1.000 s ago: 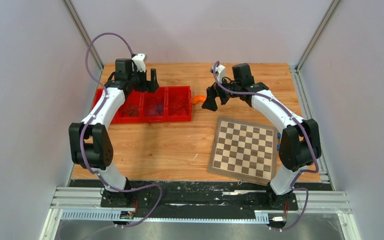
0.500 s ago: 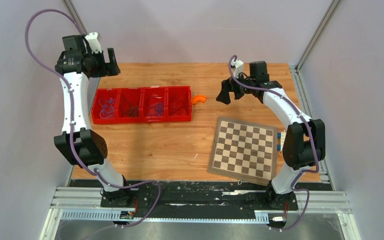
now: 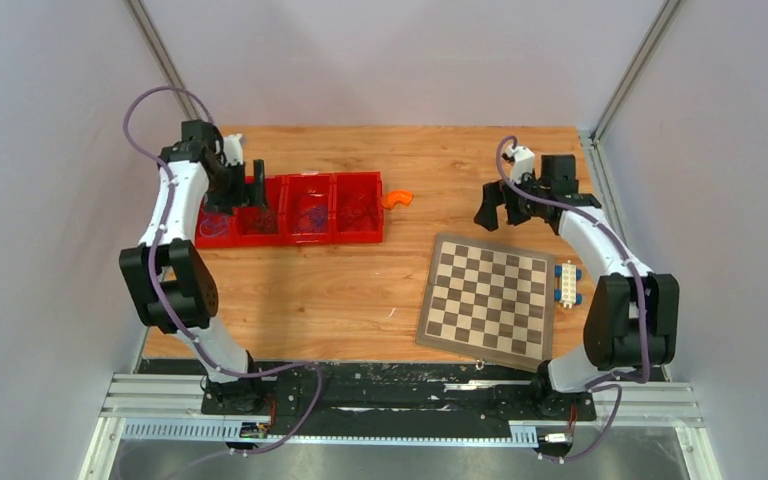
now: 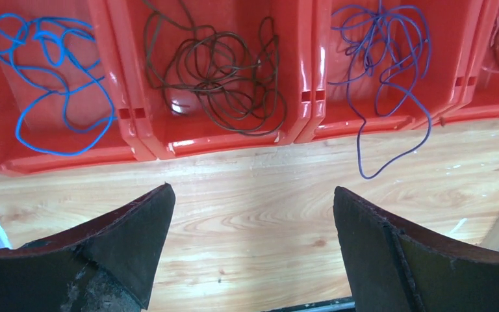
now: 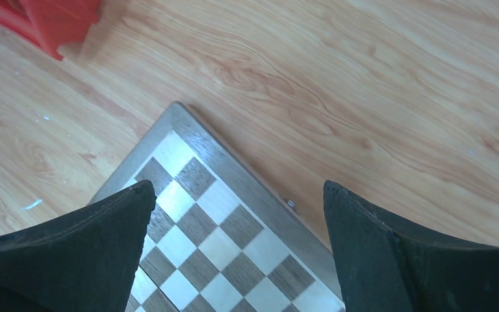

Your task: Untangle the cables

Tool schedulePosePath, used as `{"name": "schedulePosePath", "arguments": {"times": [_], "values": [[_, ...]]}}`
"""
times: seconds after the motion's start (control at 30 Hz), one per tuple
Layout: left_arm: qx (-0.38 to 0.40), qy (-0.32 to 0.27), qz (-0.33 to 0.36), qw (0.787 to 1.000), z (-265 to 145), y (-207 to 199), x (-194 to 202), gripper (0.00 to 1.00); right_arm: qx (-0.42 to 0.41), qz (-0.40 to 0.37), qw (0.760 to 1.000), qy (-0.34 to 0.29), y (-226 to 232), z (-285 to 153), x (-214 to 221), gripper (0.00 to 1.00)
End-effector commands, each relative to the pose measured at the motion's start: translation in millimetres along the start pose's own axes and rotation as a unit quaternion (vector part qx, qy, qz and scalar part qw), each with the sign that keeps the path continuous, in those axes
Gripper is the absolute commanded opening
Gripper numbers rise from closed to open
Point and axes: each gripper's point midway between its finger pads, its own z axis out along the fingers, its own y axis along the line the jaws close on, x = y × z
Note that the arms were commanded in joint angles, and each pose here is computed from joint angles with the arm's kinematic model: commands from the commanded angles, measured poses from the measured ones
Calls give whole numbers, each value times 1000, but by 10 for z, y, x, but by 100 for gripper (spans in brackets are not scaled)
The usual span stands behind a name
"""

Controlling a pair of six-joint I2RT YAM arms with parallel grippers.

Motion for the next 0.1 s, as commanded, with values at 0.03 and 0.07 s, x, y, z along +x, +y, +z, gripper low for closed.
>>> {"name": "schedulePosePath", "arguments": {"times": [0.03,0.07], "values": [[-50,-48,95,993,-129,-199,-174,100,61,-5,997,-44,-304,-327,-160,100],[-57,-47,110,991,-118,-254,-165,100,63,-5,997,-48,-318,-356,-176,100]]}}
